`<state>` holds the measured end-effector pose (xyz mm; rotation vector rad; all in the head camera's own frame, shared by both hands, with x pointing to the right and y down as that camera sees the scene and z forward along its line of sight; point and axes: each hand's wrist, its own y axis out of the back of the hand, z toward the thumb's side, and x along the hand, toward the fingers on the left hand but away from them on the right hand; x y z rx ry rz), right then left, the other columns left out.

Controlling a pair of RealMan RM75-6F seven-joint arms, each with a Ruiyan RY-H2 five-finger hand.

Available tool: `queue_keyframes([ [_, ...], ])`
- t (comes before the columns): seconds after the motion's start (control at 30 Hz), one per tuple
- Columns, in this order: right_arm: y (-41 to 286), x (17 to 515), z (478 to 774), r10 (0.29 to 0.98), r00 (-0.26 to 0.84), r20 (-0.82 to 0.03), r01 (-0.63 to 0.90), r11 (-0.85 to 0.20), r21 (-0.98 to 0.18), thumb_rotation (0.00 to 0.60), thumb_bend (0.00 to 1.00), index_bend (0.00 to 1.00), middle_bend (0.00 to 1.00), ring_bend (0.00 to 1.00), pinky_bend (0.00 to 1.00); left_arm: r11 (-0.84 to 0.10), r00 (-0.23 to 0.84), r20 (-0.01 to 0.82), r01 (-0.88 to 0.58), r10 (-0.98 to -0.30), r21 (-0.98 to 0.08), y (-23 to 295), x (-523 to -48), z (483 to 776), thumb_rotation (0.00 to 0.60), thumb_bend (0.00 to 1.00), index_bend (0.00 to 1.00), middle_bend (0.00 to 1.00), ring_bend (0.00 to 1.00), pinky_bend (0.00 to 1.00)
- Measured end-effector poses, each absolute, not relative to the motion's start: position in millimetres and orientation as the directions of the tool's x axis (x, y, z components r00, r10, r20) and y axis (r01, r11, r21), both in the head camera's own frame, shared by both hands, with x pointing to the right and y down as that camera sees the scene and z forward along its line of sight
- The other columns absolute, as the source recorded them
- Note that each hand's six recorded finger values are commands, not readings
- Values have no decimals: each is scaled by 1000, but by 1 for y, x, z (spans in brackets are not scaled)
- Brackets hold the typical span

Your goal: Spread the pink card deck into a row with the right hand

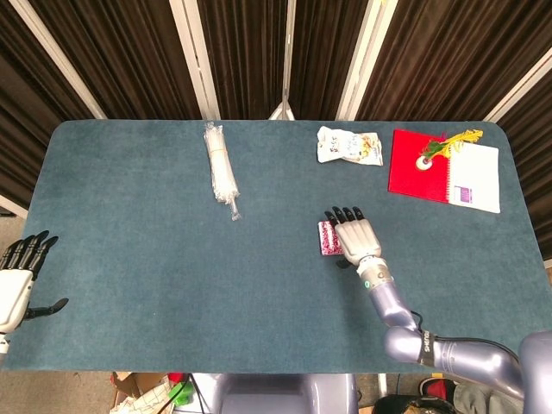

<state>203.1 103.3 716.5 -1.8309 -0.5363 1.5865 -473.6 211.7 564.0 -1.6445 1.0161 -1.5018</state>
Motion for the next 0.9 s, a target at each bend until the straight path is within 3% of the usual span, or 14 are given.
queue_keyframes([
  [0.17,101,198,723,672,177,-719,-106,-713,-693,600,192,11,26,0,0,-470,29,469,-107,-882,-876,211,-474,565,600,0,0,0,0,0],
  [0.53,95,198,734,670,144,-728,-102,-722,-684,600,192,146,163,50,0,-479,24,480,-115,-877,-870,211,-474,566,600,0,0,0,0,0],
  [0.9,94,199,744,661,122,-740,-91,-735,-672,600,192,194,240,77,0,-482,21,483,-121,-876,-868,210,-475,566,600,0,0,0,0,0],
])
